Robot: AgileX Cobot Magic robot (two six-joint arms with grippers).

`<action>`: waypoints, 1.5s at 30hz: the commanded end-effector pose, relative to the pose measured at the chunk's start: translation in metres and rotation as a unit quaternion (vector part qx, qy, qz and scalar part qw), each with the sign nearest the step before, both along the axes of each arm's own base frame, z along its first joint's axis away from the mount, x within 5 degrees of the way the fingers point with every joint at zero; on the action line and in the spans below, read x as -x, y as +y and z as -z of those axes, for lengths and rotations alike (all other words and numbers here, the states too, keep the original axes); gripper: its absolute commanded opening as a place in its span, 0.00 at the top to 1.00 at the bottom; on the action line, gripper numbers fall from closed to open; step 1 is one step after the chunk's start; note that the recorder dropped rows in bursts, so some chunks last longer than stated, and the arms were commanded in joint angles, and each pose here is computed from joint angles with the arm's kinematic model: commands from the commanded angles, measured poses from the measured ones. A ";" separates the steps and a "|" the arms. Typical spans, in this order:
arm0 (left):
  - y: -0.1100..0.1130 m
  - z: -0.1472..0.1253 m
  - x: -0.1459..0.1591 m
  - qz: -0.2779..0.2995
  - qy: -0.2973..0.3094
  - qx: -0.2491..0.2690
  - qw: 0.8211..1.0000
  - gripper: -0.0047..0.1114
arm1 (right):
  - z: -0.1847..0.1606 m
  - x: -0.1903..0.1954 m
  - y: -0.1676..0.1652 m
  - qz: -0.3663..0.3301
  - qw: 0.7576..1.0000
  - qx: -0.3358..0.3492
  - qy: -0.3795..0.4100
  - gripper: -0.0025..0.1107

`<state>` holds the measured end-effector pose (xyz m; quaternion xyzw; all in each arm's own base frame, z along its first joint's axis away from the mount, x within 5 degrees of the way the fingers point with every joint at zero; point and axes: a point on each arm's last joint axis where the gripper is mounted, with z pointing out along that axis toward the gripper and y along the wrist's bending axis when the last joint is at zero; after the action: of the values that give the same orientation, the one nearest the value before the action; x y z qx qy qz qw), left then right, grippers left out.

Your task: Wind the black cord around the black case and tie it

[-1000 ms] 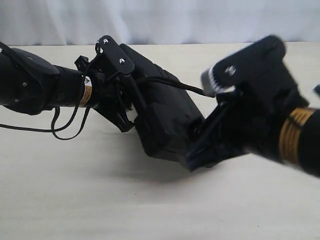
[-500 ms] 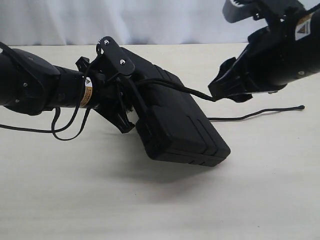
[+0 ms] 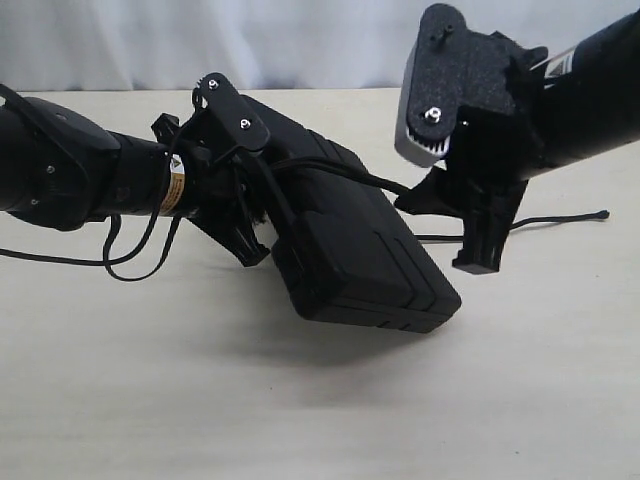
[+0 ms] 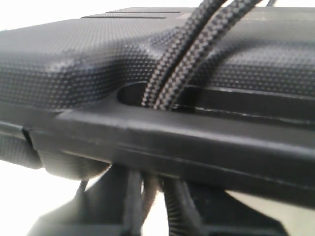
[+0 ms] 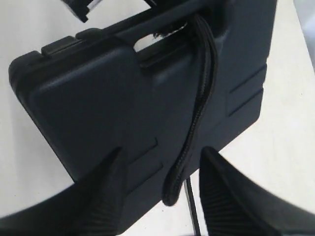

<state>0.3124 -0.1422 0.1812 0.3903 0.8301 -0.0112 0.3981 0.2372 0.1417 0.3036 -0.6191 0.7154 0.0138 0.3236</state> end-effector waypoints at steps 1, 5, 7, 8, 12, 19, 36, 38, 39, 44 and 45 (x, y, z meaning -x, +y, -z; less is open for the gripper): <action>-0.001 -0.002 -0.001 -0.001 -0.001 0.007 1.000 0.96 | 0.013 -0.007 0.004 -0.017 1.000 0.007 -0.008 0.59; -0.001 -0.002 -0.001 -0.001 -0.001 0.007 1.000 0.96 | 0.021 -0.016 0.007 -0.011 1.000 0.006 -0.013 0.59; -0.001 -0.002 -0.001 -0.001 -0.001 0.007 1.000 0.96 | 0.026 -0.018 0.008 -0.012 1.000 0.013 -0.008 0.59; -0.001 -0.002 -0.001 -0.001 -0.001 0.007 1.000 0.96 | 0.028 -0.019 0.008 -0.013 1.000 0.017 -0.009 0.59; 0.000 -0.003 -0.001 -0.004 -0.003 0.005 1.000 0.96 | 0.030 -0.022 0.009 -0.012 1.000 0.019 -0.012 0.68; -0.001 -0.002 -0.001 -0.002 -0.002 0.006 1.000 0.96 | 0.029 -0.023 0.009 0.009 1.000 0.006 -0.008 0.94; 0.000 -0.003 -0.001 -0.003 -0.002 0.005 1.000 0.96 | 0.026 -0.022 -0.001 0.084 0.996 0.016 0.004 0.60; 0.000 -0.003 -0.001 -0.003 -0.002 0.005 1.000 0.96 | 0.030 -0.024 0.000 0.084 0.996 0.021 0.011 0.60; 0.000 -0.003 -0.001 -0.003 -0.002 0.005 1.000 0.96 | 0.032 -0.025 0.000 0.083 0.996 0.022 0.011 0.60; 0.000 -0.003 -0.001 -0.003 -0.002 0.005 1.000 0.96 | 0.037 -0.028 0.001 0.080 0.996 0.028 0.013 0.81; 0.000 -0.003 -0.001 -0.003 -0.002 0.005 1.000 0.96 | 0.036 -0.028 0.001 0.076 0.997 0.030 0.011 0.89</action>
<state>0.3123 -0.1424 0.1811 0.3908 0.8299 -0.0124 0.3979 0.2642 0.1438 0.2681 -0.5695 0.7669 -0.0209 0.2952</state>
